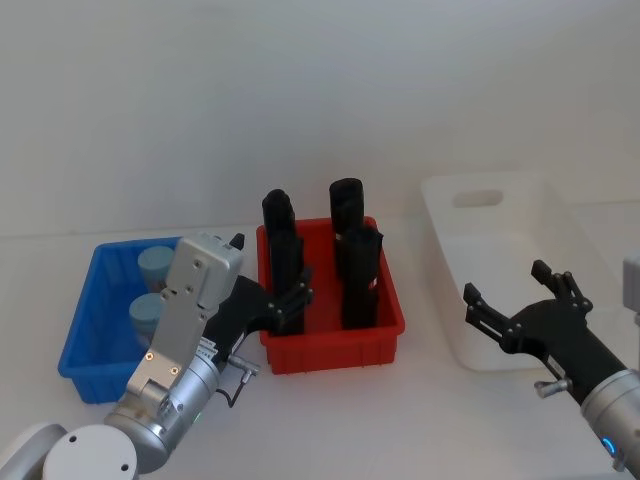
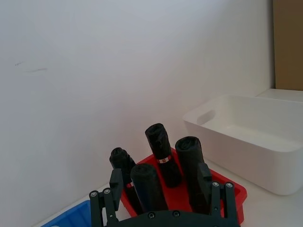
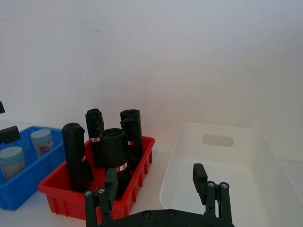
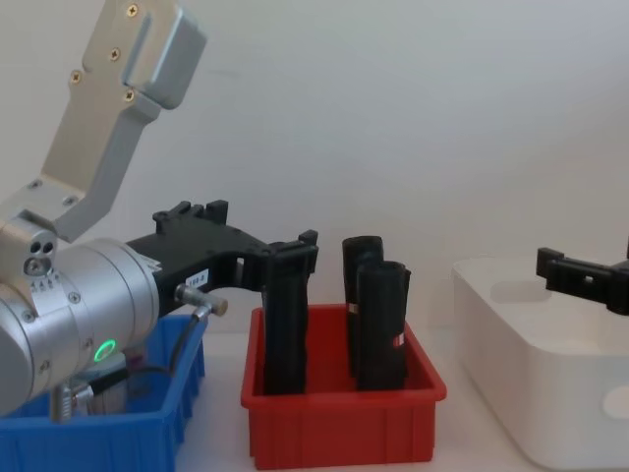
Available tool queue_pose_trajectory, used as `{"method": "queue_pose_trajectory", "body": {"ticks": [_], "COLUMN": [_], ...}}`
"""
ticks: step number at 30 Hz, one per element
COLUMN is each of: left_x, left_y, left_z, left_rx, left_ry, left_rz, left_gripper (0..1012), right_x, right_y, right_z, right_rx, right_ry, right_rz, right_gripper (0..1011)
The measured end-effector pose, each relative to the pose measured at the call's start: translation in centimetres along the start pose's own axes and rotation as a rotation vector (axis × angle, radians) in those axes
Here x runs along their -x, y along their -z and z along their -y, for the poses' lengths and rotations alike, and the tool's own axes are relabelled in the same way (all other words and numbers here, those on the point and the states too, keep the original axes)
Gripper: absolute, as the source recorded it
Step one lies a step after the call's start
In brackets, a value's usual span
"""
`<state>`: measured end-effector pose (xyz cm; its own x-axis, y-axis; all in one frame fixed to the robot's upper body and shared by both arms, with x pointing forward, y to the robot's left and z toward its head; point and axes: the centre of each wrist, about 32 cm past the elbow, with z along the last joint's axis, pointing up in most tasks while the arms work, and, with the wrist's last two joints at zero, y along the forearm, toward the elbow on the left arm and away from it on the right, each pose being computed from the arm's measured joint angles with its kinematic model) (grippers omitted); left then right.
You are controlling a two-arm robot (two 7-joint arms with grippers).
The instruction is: Pick the cotton swabs from the blue box and place them into the white box.
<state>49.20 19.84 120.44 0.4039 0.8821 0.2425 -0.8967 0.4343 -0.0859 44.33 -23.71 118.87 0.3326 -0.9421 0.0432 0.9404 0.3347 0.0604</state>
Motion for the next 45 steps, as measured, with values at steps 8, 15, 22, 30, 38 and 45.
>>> {"method": "queue_pose_trajectory", "body": {"ticks": [8,15,22,30,38,45], "left_x": [0.00,0.00,0.00,0.00,0.00,0.00], "left_y": [0.00,0.00,0.00,0.00,0.00,0.00], "left_z": [0.00,0.00,0.00,0.00,0.00,0.00], "left_rx": [0.000,0.000,0.000,0.000,0.000,0.000], "left_ry": [0.000,0.000,0.000,0.000,0.000,0.000], "left_rz": [0.000,0.000,0.000,0.000,0.000,0.000], "left_gripper": [1000,1000,1000,1000,1000,1000], "right_x": [0.00,0.00,0.00,0.00,0.00,0.00], "right_y": [0.00,0.00,0.00,0.00,0.00,0.00], "right_z": [0.00,0.00,0.00,0.00,0.00,0.00], "right_rx": [0.000,0.000,0.000,0.000,0.000,0.000], "right_ry": [0.000,0.000,0.000,0.000,0.000,0.000], "right_rz": [0.000,0.000,0.000,0.000,0.000,0.000], "right_gripper": [1002,1001,1002,1001,1002,1002]}}
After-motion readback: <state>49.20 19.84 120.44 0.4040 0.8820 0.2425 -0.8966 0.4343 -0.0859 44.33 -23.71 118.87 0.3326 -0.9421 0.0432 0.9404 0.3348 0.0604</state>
